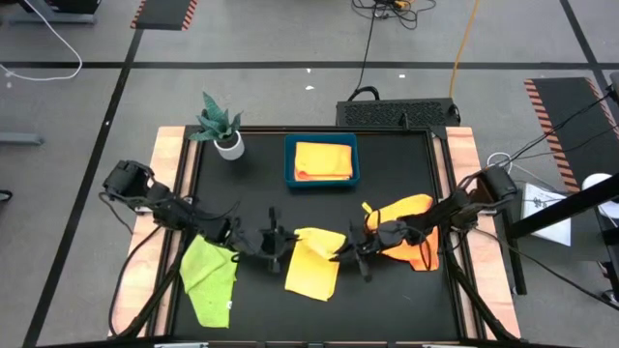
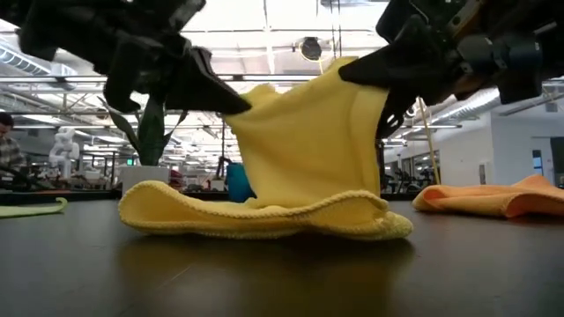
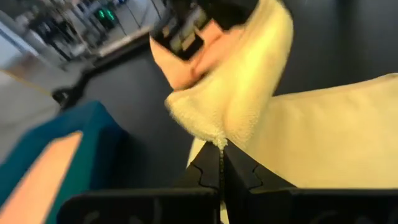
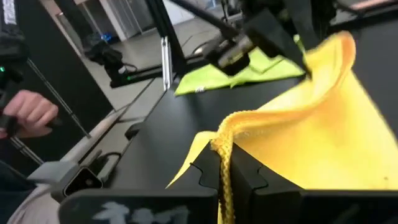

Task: Fold microfiber towels
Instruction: Fold the yellow microfiber cloth into the blue bin

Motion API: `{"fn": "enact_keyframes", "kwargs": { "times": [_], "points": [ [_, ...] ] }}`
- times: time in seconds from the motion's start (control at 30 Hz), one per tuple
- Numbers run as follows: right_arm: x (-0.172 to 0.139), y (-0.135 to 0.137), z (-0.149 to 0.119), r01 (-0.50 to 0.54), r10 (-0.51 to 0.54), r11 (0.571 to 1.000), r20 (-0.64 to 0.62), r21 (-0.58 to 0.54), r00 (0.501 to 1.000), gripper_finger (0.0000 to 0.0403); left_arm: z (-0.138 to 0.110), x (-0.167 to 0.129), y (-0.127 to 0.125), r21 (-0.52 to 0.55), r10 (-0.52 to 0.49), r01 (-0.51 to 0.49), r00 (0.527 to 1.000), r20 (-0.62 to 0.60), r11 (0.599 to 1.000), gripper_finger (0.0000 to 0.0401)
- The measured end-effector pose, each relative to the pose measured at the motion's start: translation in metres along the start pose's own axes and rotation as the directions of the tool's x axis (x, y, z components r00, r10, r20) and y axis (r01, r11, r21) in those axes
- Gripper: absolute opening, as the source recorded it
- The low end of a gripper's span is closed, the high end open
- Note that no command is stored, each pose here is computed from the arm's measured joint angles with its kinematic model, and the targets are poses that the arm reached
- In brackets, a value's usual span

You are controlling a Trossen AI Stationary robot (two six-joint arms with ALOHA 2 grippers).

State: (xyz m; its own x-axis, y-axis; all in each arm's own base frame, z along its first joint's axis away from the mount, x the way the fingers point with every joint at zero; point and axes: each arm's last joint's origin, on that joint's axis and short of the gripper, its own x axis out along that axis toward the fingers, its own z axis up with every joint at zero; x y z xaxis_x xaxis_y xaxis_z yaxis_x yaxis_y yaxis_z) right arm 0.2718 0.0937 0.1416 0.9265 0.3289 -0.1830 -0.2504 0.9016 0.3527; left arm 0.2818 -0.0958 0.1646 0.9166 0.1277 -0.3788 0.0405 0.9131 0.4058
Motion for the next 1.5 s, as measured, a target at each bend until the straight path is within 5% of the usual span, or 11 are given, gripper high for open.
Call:
{"fn": "enact_keyframes", "kwargs": {
  "times": [0.3,0.6,0.83,1.1,1.5],
  "points": [
    [-0.01,-0.001,0.018,0.08,-0.074,0.994,0.072,-0.077,0.995,0.0,0.006,0.004,0.019,0.292,0.144,-0.149,0.989,0.038,0.945,0.0001],
    [-0.037,-0.011,0.03,0.313,-0.309,0.942,0.052,-0.122,0.95,0.0,-0.01,0.023,0.071,0.224,0.198,-0.196,0.98,0.015,0.955,0.0001],
    [-0.035,-0.014,0.025,0.309,-0.308,0.945,0.027,-0.103,0.951,0.0,-0.015,0.026,0.081,0.197,0.135,-0.137,0.991,0.027,0.971,0.0],
    [-0.019,-0.011,0.004,0.138,-0.138,0.99,-0.03,-0.028,0.99,0.0,-0.007,0.016,0.038,0.178,0.025,-0.027,1.0,0.011,0.984,0.0],
    [0.028,0.01,-0.023,-0.009,0.009,1.0,-0.054,-0.007,0.999,0.0,0.001,-0.019,-0.035,0.13,-0.036,0.039,0.999,-0.024,0.991,0.0]
  ]
}}
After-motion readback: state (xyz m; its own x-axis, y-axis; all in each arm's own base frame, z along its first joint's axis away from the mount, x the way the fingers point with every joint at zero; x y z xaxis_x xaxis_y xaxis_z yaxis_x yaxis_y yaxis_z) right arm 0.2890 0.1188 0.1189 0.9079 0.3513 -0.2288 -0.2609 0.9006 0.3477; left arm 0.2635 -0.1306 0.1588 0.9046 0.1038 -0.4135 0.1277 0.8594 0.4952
